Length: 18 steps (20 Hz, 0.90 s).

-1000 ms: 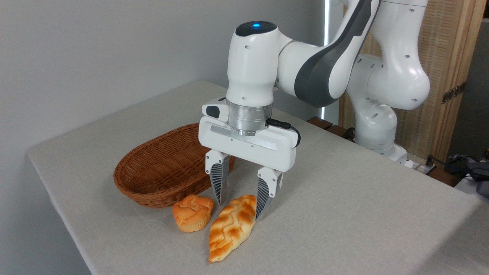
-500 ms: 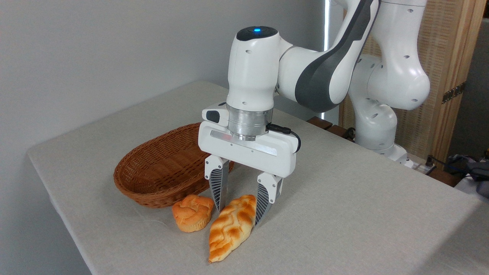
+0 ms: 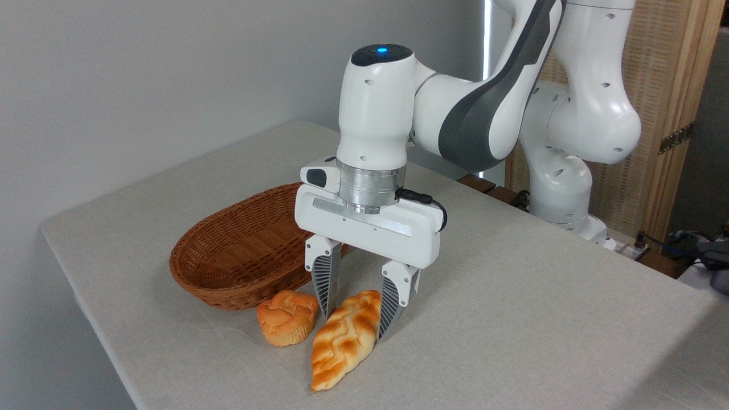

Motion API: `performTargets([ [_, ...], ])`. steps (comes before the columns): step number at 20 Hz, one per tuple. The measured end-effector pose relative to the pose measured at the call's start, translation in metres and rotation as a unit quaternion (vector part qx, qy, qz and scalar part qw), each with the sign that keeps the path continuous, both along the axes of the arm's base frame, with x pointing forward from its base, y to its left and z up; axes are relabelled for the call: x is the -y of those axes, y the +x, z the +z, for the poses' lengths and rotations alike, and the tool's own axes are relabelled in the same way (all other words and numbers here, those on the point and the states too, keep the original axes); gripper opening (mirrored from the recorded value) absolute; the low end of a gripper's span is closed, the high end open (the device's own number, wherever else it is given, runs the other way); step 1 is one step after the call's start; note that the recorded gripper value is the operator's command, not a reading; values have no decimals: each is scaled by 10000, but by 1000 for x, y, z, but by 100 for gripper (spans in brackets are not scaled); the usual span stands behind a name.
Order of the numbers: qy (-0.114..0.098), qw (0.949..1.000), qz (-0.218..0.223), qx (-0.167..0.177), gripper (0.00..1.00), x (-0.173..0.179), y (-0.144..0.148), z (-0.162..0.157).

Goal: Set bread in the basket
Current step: 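Lower further and close the gripper on the braided loaf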

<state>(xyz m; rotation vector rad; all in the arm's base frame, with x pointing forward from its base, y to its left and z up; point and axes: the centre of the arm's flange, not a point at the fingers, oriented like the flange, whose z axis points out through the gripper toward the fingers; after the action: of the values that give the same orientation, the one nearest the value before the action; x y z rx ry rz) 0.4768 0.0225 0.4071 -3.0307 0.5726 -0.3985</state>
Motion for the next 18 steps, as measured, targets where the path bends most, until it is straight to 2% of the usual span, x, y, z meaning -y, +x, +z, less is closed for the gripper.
performTargets([
  [5, 44, 9998, -168, 1, 42, 0, 0, 0],
  [18, 33, 9999, -114, 0, 42, -5, 0, 0],
])
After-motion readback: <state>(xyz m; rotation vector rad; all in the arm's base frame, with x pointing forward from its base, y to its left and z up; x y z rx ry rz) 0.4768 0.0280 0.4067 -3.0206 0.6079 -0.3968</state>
